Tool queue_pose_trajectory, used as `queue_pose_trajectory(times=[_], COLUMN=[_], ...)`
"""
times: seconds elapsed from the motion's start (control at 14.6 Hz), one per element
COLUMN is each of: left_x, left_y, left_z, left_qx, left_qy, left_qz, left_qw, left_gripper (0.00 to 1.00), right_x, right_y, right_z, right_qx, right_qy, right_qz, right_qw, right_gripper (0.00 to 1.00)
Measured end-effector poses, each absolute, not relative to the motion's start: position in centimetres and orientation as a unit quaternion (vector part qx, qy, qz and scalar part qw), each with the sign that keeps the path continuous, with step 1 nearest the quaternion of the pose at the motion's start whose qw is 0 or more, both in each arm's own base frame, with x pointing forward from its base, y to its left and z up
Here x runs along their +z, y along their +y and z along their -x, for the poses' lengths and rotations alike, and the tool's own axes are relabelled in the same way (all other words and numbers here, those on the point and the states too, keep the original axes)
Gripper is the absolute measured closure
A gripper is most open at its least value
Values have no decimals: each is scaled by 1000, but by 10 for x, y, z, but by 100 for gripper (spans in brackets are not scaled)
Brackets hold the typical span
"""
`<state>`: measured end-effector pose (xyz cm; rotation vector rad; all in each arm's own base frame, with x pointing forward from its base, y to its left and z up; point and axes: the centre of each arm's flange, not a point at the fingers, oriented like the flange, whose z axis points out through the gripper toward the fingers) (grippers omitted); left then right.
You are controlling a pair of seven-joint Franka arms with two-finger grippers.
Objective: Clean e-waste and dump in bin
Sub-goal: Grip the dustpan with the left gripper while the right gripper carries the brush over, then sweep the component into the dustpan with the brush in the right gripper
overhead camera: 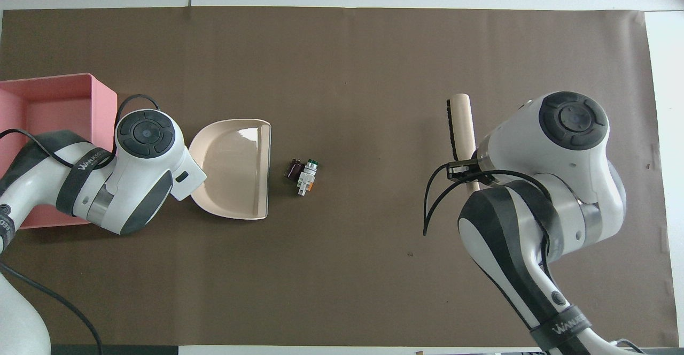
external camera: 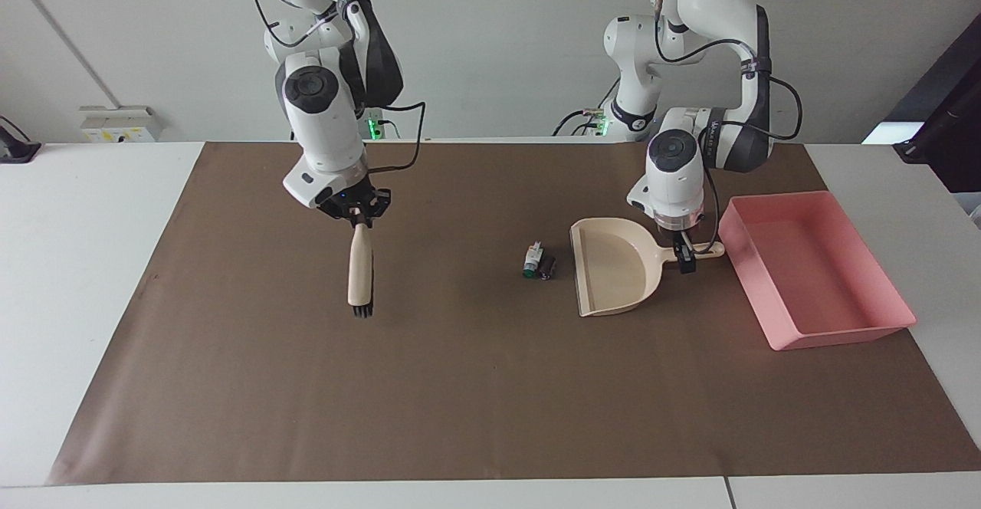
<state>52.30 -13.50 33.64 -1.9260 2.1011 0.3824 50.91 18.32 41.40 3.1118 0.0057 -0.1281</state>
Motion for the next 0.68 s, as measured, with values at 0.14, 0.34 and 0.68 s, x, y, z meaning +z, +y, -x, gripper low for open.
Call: queue_pose_trajectory(times=[0.14, 0.34, 0.68], left_x=[337, 342, 376], left_y=[-137, -137, -130], left_z=[-523, -525, -534], left_qx=[131, 131, 166], left_qy=[725, 723, 704], left_qz=[663, 665, 676], left_qw=[133, 135, 141], left_gripper=[65, 68, 68], right_x=[403, 380, 335], right_y=[219, 276, 372], right_z=[-502, -488, -479], right_qx=[-38, -41, -34], right_qy=[-20, -48, -68], right_qz=[-999, -998, -997], right_qw=[13, 8, 9], right_gripper=[75, 75, 75])
